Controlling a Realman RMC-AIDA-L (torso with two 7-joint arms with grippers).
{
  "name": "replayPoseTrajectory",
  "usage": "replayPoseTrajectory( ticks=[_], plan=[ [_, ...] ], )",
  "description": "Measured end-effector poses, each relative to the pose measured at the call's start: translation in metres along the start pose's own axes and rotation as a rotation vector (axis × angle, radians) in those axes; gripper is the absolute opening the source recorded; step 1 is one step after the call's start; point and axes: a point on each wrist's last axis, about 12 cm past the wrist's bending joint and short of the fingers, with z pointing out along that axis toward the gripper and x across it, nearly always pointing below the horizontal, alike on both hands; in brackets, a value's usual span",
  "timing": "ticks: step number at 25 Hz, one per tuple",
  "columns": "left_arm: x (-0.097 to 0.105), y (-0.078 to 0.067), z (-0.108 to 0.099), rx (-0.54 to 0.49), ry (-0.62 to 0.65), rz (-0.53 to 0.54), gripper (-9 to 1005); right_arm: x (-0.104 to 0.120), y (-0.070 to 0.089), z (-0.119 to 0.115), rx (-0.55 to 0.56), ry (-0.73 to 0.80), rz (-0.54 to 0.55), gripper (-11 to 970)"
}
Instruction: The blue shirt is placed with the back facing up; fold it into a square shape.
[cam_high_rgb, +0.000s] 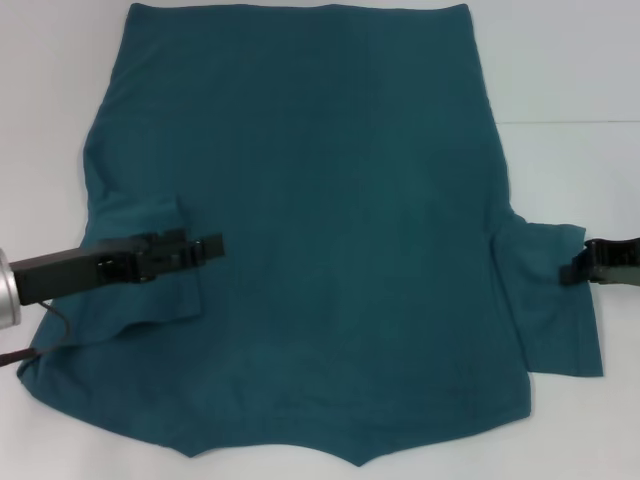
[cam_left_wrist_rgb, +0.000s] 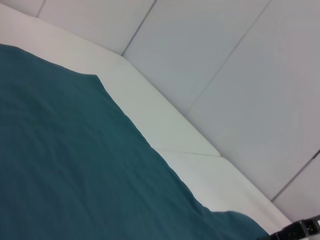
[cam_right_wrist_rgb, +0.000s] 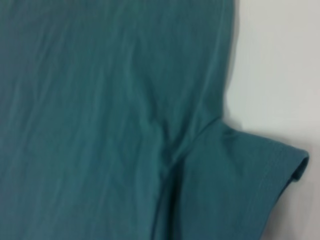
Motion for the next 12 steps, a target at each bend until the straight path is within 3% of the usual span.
replayPoseTrajectory(
  ticks=[12],
  plan=[
    [0.003,0.002,-0.006,-0.01,-0.013,-0.038,907,-0.031,0.006,-0.018,0.097,-0.038,-0.065,24]
  ],
)
